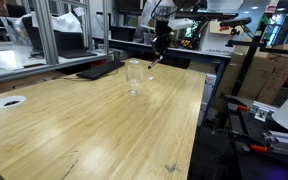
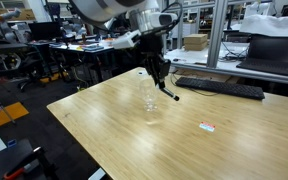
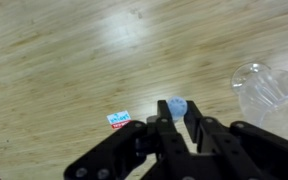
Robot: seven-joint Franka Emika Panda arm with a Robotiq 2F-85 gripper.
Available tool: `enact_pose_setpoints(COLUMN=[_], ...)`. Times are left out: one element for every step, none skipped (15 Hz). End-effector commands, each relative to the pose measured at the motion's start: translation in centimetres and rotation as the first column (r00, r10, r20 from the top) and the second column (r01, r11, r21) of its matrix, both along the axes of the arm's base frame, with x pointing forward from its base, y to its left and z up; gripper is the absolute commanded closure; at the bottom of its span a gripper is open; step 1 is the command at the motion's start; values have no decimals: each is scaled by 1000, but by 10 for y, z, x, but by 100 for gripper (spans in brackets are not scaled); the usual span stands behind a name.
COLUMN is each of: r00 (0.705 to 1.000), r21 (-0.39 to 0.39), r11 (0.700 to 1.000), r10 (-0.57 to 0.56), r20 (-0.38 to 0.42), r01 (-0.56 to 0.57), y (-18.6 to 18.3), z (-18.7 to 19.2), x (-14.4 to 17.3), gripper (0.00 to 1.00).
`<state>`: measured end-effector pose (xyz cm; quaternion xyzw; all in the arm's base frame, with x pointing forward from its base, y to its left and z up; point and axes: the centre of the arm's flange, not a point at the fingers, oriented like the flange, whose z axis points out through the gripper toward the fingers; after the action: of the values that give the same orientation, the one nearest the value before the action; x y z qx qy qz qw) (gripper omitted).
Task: Remove the marker from the cup and put it on the table
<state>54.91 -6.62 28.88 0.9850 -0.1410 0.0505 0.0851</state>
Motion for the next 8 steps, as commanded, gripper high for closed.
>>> enact_pose_setpoints(r00=[991, 987, 984, 982, 980, 980, 979, 979], r21=[-28, -16, -10, 1, 8, 15, 22, 42], r11=[999, 999, 999, 999, 999, 1000, 1000, 999], r10=[46, 51, 48, 38, 29, 19, 11, 6], r20=[128, 152, 169, 183, 194, 200, 206, 204], r01=[-43, -49, -47, -39, -31, -22, -16, -15], y=[7, 6, 5, 0, -4, -8, -12, -13], z=[-53, -67, -81, -93, -103, -114, -122, -131], x=[-4, -8, -12, -16, -19, -22, -24, -24], gripper=[95, 95, 95, 95, 95, 95, 95, 95])
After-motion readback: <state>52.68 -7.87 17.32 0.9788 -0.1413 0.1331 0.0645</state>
